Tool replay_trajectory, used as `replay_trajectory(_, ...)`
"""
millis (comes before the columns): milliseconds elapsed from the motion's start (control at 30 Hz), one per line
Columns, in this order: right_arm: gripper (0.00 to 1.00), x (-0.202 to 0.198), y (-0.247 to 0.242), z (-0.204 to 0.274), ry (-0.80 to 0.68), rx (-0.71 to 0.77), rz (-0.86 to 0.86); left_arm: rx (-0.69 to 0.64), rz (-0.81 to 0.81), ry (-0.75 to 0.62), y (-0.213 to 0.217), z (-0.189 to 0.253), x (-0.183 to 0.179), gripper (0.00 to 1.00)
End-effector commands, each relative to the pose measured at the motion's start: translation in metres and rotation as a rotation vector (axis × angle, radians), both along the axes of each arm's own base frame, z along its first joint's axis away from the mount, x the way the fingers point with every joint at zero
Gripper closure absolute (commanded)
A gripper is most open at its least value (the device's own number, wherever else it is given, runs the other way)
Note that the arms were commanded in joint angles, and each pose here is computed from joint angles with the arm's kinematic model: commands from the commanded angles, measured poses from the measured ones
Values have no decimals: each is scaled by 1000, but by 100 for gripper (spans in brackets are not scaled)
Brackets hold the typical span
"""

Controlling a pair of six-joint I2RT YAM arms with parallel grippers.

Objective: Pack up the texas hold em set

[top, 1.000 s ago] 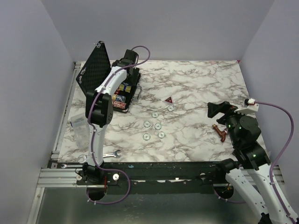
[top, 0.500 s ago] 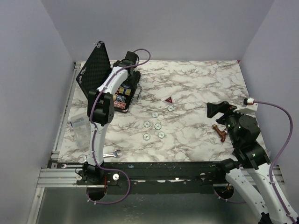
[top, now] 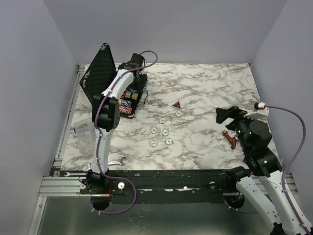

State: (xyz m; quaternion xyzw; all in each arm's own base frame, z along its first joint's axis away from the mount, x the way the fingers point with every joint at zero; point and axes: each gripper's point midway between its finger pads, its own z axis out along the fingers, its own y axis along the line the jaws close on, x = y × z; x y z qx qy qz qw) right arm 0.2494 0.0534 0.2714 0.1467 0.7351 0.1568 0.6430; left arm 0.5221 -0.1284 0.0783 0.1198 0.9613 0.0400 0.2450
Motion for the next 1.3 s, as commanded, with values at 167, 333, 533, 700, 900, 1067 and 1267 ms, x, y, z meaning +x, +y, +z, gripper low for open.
replay_trajectory(167,0,-1,4,16,-32,20,20,-22,9,-47,5,20,9,33)
replay_trajectory(333,0,0,5,18,-31,19,27,-36,10,-70,5,32,9,1)
replay_trajectory(533,0,0,6,20,-32,21,34,-76,40,-87,2,50,4,4)
replay_trajectory(700,0,1,8,19,-34,29,39,-143,64,-84,-7,57,-3,27)
replay_trajectory(900,0,3,11,16,-21,26,49,-291,78,-70,-31,77,-13,30)
replay_trajectory(1067,0,7,14,1,26,23,56,-437,41,-88,-61,105,-37,12)
replay_trajectory(1267,0,15,31,-30,119,22,122,-486,-59,-102,-101,127,-74,9)
